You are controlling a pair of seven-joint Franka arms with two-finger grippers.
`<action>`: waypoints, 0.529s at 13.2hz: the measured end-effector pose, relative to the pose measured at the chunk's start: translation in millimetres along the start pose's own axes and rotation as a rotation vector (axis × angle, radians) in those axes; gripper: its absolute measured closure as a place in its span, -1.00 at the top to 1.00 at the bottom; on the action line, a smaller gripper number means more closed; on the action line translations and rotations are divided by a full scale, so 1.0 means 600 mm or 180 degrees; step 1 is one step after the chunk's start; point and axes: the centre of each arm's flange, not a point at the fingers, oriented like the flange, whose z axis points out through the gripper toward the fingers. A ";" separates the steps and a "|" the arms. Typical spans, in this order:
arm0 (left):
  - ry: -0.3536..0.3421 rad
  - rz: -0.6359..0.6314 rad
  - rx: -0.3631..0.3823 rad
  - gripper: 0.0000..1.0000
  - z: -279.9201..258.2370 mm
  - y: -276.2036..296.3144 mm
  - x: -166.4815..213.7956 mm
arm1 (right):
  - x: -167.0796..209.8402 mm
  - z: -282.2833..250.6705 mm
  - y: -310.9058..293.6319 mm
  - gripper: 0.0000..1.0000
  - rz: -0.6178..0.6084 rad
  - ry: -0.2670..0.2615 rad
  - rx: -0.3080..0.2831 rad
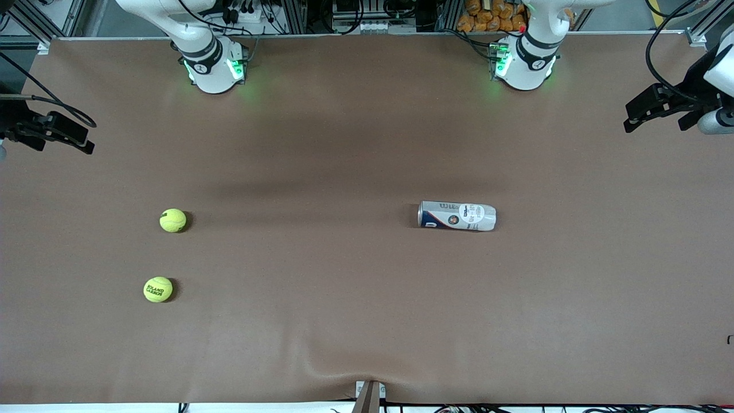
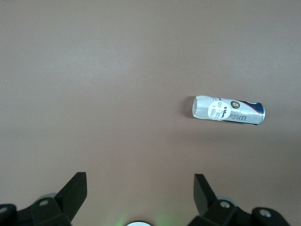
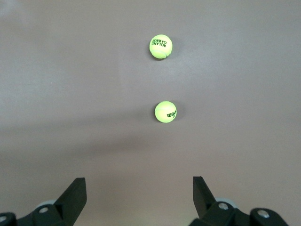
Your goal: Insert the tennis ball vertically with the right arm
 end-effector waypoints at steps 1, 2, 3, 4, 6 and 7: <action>-0.0008 -0.0001 0.0001 1.00 0.001 0.000 0.000 | -0.001 -0.001 -0.005 1.00 0.0022 0.0003 0.0000; -0.0022 -0.0005 0.0002 1.00 0.002 -0.001 0.000 | -0.001 -0.003 -0.010 1.00 0.0020 0.0011 0.0000; -0.0028 -0.0012 0.0002 1.00 0.002 -0.003 0.000 | -0.002 -0.005 -0.013 1.00 0.0011 0.0022 0.0001; -0.0028 -0.0020 0.0002 1.00 0.002 -0.006 0.000 | -0.002 -0.008 -0.016 1.00 0.0002 0.0031 0.0002; -0.0027 -0.0024 0.0002 1.00 0.001 -0.008 0.000 | -0.004 -0.007 -0.025 1.00 -0.0032 0.0021 0.0000; -0.0034 -0.0012 0.0003 1.00 0.002 -0.007 0.000 | -0.004 -0.007 -0.029 1.00 -0.0045 0.0019 -0.0001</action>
